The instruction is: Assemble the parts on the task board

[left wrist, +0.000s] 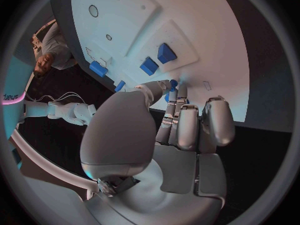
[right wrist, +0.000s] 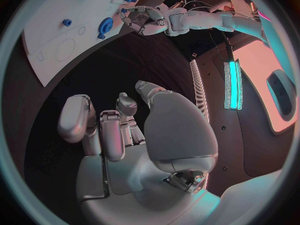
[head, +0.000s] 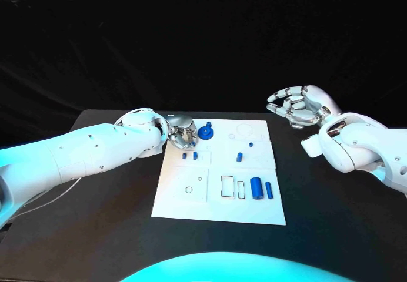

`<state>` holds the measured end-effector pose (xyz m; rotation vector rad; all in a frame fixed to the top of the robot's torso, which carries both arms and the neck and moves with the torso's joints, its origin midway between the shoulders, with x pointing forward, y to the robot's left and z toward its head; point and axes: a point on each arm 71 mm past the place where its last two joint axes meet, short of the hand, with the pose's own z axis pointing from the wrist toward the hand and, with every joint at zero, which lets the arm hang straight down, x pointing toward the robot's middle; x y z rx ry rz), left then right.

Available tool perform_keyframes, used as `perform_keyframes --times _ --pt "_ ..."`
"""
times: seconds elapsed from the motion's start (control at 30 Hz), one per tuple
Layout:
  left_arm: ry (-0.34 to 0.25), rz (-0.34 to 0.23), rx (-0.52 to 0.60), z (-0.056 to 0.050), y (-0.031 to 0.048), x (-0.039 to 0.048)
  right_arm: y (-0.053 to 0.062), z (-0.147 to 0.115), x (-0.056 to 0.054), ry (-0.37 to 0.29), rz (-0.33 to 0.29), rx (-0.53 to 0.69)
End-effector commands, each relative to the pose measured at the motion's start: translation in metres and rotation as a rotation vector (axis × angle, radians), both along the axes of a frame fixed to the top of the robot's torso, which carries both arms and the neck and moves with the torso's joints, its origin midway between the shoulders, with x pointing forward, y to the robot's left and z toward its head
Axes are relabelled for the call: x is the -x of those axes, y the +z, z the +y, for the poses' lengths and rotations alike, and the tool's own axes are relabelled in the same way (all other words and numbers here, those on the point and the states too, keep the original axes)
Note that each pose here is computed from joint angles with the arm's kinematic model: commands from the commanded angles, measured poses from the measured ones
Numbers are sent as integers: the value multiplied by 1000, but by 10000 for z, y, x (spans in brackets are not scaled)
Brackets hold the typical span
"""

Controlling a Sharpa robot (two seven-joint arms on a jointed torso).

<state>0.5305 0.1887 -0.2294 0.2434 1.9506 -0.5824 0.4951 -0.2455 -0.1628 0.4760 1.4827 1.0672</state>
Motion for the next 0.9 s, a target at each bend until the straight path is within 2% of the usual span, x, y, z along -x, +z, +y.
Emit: perform_keyframes --times 0.03,0.63,0.9 --pt "-2 5 -6 9 -12 4 2 14 7 14 -7 6" --pt "1 -12 28 20 11 0 1 8 3 11 -7 7" --pt "31 -38 83 92 49 -26 -33 2 -7 25 27 43"
